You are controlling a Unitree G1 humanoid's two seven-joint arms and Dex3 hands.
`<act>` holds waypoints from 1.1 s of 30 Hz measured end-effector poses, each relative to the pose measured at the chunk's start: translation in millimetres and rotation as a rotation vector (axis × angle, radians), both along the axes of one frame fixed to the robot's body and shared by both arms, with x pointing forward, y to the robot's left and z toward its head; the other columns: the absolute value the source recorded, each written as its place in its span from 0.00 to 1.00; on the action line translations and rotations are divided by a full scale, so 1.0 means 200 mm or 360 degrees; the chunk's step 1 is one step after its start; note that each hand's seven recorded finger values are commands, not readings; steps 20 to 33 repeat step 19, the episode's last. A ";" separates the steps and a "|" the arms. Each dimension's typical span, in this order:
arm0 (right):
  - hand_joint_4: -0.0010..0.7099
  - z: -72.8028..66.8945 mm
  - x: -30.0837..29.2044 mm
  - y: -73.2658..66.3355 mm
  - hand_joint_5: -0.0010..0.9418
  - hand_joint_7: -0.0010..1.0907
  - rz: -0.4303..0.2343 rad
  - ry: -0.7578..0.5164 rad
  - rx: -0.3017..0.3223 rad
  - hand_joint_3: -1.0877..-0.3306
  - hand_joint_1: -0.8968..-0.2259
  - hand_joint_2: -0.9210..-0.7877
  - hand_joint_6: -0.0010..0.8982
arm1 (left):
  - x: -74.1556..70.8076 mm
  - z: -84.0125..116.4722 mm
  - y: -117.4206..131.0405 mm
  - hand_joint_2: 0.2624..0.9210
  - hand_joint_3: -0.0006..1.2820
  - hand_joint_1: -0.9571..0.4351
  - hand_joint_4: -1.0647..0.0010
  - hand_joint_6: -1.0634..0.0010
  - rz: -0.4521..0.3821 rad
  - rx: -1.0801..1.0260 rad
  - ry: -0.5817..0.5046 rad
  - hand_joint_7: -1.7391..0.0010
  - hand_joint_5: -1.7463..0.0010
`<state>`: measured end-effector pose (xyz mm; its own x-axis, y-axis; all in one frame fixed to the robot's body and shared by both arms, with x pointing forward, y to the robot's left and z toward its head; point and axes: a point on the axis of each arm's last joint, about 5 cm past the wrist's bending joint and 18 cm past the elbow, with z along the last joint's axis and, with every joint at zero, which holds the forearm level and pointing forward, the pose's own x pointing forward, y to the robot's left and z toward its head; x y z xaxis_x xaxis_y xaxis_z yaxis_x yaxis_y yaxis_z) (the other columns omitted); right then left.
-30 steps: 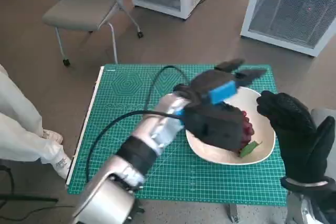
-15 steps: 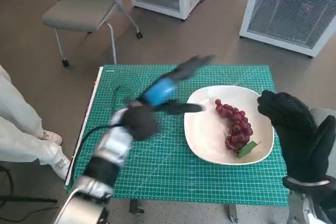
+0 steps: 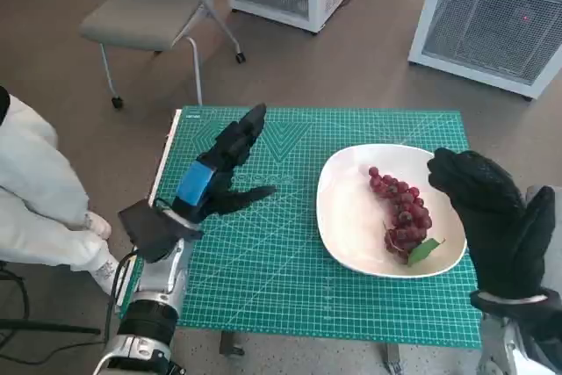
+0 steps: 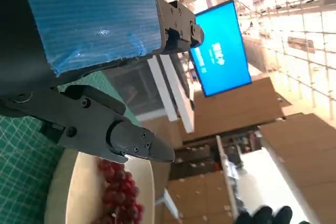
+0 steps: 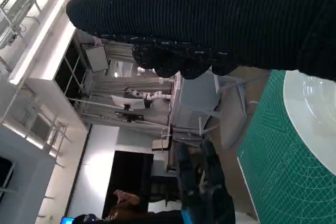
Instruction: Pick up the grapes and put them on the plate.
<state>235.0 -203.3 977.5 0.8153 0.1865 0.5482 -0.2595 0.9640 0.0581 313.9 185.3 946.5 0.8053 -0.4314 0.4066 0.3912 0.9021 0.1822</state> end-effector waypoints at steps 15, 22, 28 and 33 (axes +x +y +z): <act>0.58 0.01 0.018 0.01 0.88 0.92 0.0019 -0.0006 -0.0002 0.63 0.82 0.00 0.24 | -0.04 -0.06 0.04 0.90 0.00 0.41 0.81 0.73 0.0039 -0.0026 0.0055 1.00 1.00; 0.59 0.01 0.025 0.01 0.88 0.91 0.0027 -0.0006 -0.0004 0.63 0.82 0.00 0.24 | -0.04 -0.07 0.04 0.90 0.00 0.40 0.81 0.73 0.0045 -0.0031 0.0064 1.00 1.00; 0.59 0.01 0.025 0.01 0.88 0.91 0.0027 -0.0006 -0.0004 0.63 0.82 0.00 0.24 | -0.04 -0.07 0.04 0.90 0.00 0.40 0.81 0.73 0.0045 -0.0031 0.0064 1.00 1.00; 0.59 0.01 0.025 0.01 0.88 0.91 0.0027 -0.0006 -0.0004 0.63 0.82 0.00 0.24 | -0.04 -0.07 0.04 0.90 0.00 0.40 0.81 0.73 0.0045 -0.0031 0.0064 1.00 1.00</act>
